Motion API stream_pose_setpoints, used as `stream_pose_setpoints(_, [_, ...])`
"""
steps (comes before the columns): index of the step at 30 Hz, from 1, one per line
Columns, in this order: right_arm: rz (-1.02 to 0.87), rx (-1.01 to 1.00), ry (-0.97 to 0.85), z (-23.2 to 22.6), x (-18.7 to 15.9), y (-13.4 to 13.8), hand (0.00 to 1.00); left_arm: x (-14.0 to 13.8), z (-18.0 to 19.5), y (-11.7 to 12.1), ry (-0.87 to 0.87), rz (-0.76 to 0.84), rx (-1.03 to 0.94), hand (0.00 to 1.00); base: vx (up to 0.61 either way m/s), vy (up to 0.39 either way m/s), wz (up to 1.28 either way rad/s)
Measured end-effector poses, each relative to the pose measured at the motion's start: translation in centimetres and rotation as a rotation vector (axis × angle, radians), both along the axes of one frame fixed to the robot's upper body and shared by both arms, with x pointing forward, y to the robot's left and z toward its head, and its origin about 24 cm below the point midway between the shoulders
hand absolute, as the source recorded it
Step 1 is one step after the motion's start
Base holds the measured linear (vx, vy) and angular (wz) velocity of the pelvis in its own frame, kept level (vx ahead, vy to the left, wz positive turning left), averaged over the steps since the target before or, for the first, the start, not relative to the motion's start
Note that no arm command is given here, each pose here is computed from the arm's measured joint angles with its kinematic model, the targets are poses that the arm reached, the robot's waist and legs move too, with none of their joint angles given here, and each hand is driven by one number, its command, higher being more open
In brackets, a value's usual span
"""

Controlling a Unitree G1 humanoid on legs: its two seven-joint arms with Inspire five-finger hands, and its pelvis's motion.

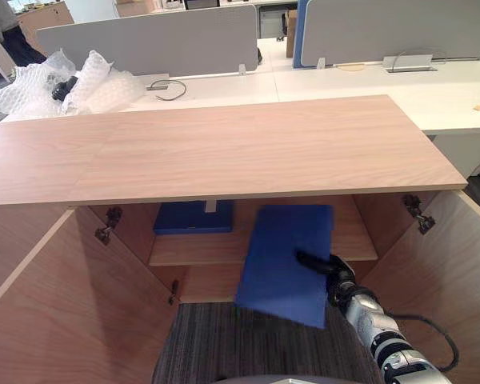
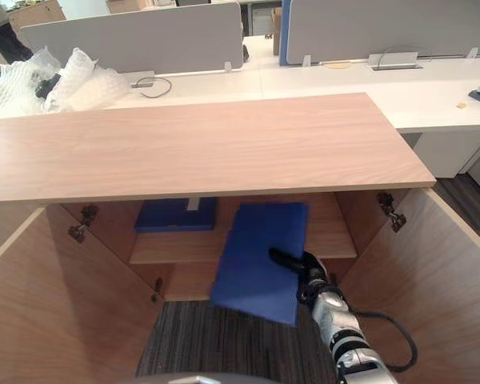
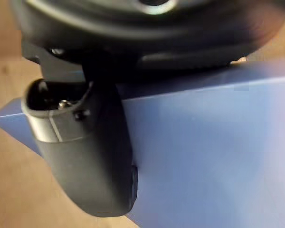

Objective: Walk over to the cabinet, pick up the folder, carry it to the office cabinet, place the folder inside the office cabinet, then close the office cabinet door

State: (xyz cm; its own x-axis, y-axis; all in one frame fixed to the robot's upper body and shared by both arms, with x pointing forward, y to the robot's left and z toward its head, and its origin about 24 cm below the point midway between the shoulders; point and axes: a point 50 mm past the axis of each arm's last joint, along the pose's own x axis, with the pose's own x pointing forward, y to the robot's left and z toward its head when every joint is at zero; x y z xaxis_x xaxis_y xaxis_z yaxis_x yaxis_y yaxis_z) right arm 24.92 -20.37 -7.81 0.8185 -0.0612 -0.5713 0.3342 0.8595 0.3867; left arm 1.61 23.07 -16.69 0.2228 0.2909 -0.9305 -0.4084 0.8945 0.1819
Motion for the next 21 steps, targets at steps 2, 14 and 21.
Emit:
stream_pose_setpoints(2, [-0.126, 0.131, -0.013, 0.1, 0.2, 0.0, 0.00, -0.1, 0.0, 0.1, 0.001, 0.024, 0.014, 1.00, -0.01, 0.012, 0.02])
stream_pose_setpoints(14, [-0.622, 0.546, -0.368, 9.3, 9.1, -2.5, 0.00, 3.8, 0.6, -0.5, -0.113, 0.096, 0.083, 1.00, -0.09, 0.056, 0.00])
stream_pose_setpoints(21, [-0.586, 0.775, -0.617, 20.3, 14.4, -0.7, 0.00, 5.5, 0.9, -2.3, -0.191, 0.172, 0.040, 1.00, -0.20, -0.001, -0.01])
